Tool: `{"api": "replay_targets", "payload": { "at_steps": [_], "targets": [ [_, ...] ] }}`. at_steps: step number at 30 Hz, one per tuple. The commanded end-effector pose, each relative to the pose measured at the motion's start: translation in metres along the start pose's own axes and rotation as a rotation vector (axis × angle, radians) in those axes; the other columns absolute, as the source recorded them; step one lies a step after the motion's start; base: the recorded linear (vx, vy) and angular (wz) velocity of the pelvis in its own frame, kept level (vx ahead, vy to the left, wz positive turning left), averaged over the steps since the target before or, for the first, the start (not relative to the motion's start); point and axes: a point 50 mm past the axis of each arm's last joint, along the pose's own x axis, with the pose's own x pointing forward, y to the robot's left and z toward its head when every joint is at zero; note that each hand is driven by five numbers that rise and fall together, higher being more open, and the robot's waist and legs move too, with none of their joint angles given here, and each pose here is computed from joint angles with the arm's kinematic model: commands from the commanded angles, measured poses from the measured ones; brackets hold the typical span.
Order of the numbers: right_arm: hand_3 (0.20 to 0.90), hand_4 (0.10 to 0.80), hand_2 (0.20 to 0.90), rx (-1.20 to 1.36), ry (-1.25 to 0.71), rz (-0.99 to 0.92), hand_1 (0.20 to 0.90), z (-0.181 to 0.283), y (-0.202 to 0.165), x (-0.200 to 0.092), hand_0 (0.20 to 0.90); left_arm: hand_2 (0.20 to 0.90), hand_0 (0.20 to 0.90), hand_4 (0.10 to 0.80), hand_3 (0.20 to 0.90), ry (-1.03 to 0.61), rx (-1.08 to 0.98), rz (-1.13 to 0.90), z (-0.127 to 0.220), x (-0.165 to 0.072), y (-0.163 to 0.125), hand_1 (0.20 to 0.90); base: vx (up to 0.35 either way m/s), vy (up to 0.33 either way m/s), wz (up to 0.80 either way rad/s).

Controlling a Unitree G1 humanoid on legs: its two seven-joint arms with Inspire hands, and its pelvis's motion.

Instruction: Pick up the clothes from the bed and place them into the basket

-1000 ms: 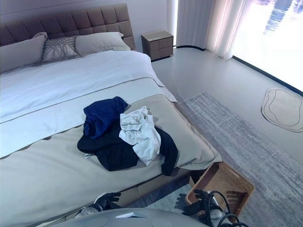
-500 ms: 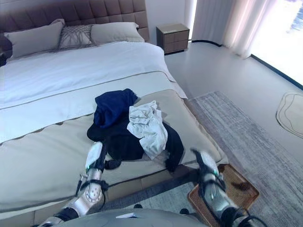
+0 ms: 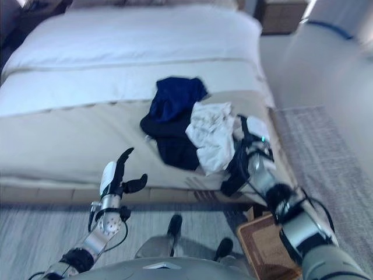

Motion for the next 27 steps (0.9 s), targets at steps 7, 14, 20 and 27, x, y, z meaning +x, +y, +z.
{"api": "replay_targets", "payload": {
  "at_steps": [7, 14, 20, 27],
  "targets": [
    [0.900, 0.800, 0.900, 0.057, -0.088, -0.181, 0.900, 0.064, -0.078, 0.040, 0.900, 0.900, 0.900, 0.800, 0.900, -0.287, -0.069, -0.027, 0.057, 0.030, 0.007, 0.900, -0.014, 0.062, 0.19],
    [0.900, 0.800, 0.900, 0.040, 0.026, -0.271, 0.900, 0.065, -0.117, 0.049, 0.900, 0.900, 0.900, 0.800, 0.900, -0.321, -0.129, -0.032, 0.058, 0.023, 0.013, 0.900, 0.028, 0.019, 0.17],
    [0.900, 0.800, 0.900, -0.057, 0.200, -0.306, 0.900, 0.047, -0.145, 0.050, 0.900, 0.900, 0.900, 0.800, 0.900, -0.425, -0.186, 0.009, 0.078, 0.023, 0.025, 0.900, -0.053, -0.015, 0.11],
    [0.507, 0.407, 0.564, -0.225, 0.315, -0.351, 0.564, 0.034, -0.175, 0.047, 0.564, 0.900, 0.900, 0.800, 0.900, -0.479, -0.235, 0.028, 0.092, 0.025, 0.034, 0.900, -0.020, -0.008, -0.01]
  ]
}}
